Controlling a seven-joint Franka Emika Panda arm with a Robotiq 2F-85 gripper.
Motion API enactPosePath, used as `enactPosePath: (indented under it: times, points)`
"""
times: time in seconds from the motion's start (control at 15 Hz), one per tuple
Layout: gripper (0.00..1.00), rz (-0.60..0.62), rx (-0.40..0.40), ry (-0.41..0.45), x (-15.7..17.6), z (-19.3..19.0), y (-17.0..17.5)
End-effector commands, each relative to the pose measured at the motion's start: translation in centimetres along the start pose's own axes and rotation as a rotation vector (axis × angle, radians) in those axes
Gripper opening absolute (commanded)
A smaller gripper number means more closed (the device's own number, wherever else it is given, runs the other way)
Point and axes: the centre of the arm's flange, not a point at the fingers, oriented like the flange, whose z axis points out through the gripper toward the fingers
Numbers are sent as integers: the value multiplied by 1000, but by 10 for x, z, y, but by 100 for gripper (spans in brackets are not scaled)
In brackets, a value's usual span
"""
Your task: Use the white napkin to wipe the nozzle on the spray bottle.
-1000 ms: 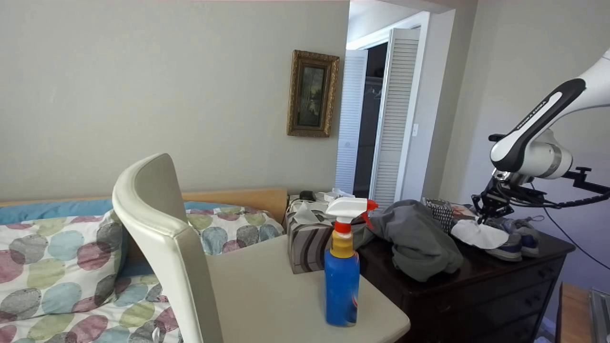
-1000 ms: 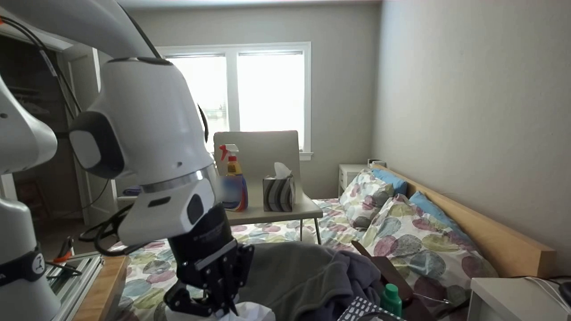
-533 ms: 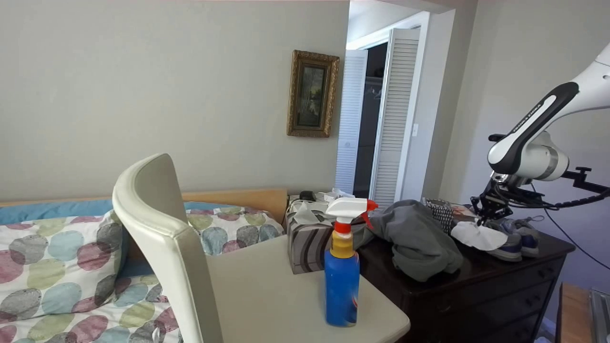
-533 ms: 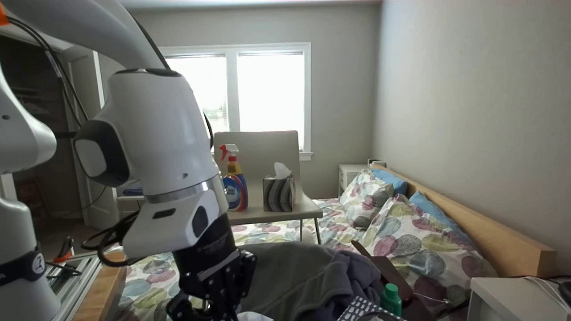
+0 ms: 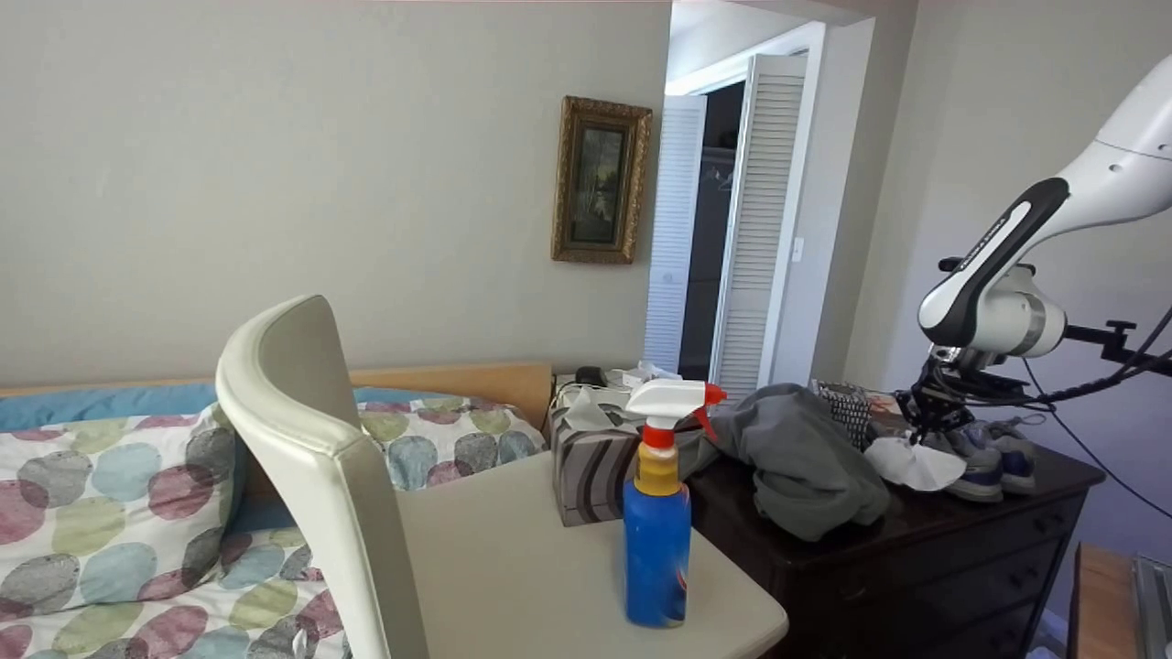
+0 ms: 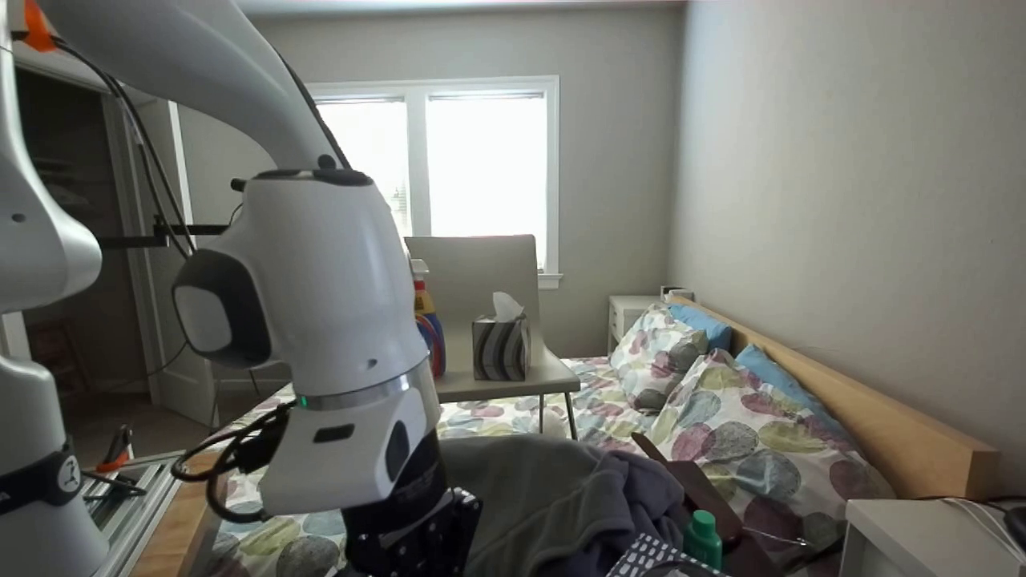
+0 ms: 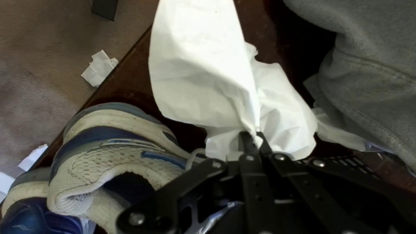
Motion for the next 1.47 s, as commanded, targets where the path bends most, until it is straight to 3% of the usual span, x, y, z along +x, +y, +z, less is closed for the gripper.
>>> enactPosePath:
  times: [0.0,0.53,0.6,0.73,1.13,1.33,1.4]
  points:
    - [1,23,-10,-7,16,29,-10]
    - [1,17,-65,-14,25,73,-17]
    - [28,16,-70,-24,24,74,-17]
    - [36,9,-61,-27,21,61,-19]
    - [77,-5,-97,10,7,-17,-3]
    - [98,-113,-121,1,-13,-53,20]
    - [99,-154,-128,2,-19,-62,27]
